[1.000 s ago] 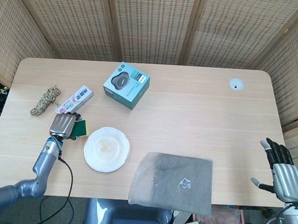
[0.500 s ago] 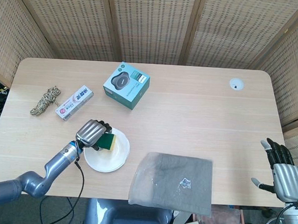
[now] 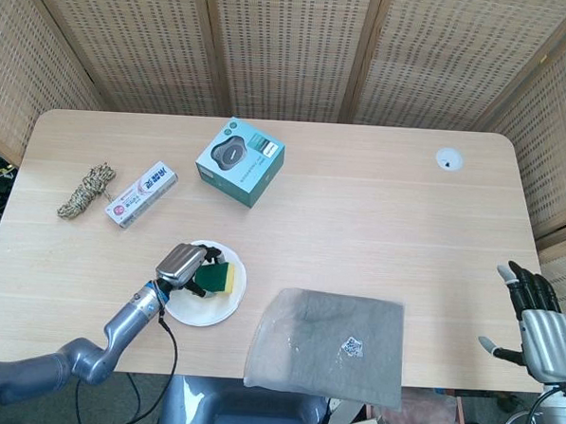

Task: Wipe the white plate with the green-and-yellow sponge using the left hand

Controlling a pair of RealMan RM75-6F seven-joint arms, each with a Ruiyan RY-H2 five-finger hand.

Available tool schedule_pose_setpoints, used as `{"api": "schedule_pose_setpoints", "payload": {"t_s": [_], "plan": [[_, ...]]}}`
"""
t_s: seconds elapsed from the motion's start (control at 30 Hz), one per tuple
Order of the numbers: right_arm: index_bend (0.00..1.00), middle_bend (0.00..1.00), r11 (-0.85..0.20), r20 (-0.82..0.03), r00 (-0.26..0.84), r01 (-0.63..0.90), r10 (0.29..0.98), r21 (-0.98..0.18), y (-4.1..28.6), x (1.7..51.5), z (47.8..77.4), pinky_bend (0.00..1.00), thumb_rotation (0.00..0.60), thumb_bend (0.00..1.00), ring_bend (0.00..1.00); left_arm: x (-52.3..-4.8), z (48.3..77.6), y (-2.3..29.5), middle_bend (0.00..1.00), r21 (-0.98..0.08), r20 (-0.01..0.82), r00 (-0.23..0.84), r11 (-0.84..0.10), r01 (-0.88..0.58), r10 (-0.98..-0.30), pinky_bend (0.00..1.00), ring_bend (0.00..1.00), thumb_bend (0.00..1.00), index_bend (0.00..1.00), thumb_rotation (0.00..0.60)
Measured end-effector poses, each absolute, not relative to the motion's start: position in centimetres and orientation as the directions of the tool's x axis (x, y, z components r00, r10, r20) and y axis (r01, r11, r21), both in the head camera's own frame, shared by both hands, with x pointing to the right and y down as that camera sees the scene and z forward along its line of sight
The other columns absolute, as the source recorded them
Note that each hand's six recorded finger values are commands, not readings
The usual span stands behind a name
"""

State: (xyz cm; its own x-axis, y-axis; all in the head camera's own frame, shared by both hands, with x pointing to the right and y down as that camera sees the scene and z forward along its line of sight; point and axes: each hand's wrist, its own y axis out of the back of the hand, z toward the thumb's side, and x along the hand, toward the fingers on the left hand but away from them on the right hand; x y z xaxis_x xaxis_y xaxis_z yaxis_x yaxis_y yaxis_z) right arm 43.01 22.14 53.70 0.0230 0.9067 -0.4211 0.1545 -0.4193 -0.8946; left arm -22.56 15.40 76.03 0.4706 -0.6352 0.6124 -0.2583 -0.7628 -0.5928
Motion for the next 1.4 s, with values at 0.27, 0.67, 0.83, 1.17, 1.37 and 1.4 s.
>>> {"api": "schedule_pose_setpoints", "payload": {"t_s": [0.27,0.67,0.83,1.17,1.37,1.4], "plan": [[0.0,0.0,-0.42,-0.422,0.022,0.157,0.906,-0.894,22.1,43.1,53.7,0.0,0.6,0.0,0.0,-23.4,77.3,16.1,0.46,-0.575,0.606,0.437,-0.745,-0.338,-0.665,0.41,0.39,0.1,0.54,0.6],[0.0,0.0,-0.416,-0.418,0.021,0.161,0.908,-0.895,22.1,43.2,53.5,0.0,0.6,0.0,0.0,-23.9,75.9,14.8,0.48,-0.587,0.529,0.434,-0.684,-0.433,-0.729,0.31,0.4,0.1,0.57,0.6],[0.0,0.0,-0.416,-0.418,0.027,0.163,0.908,-0.895,22.2,43.0,53.4,0.0,0.6,0.0,0.0,-25.8,75.0,13.4,0.49,-0.611,0.514,0.396,-0.649,-0.454,-0.761,0.14,0.41,0.1,0.58,0.6],[0.0,0.0,-0.418,-0.419,0.027,0.163,0.907,-0.894,22.2,43.0,53.4,0.0,0.6,0.0,0.0,-26.6,77.0,14.9,0.5,-0.569,0.571,0.357,-0.67,-0.478,-0.739,0.1,0.42,0.1,0.59,0.6],[0.0,0.0,-0.435,-0.437,0.031,0.188,0.899,-0.881,22.3,43.0,53.6,0.0,0.6,0.0,0.0,-26.8,77.7,15.6,0.5,-0.579,0.57,0.343,-0.662,-0.477,-0.746,0.01,0.42,0.1,0.6,0.6],[0.0,0.0,-0.438,-0.441,0.032,0.193,0.897,-0.878,22.3,43.0,53.7,0.0,0.6,0.0,0.0,-26.8,77.9,15.8,0.51,-0.58,0.573,0.341,-0.663,-0.474,-0.745,0.0,0.42,0.1,0.6,0.6]]}}
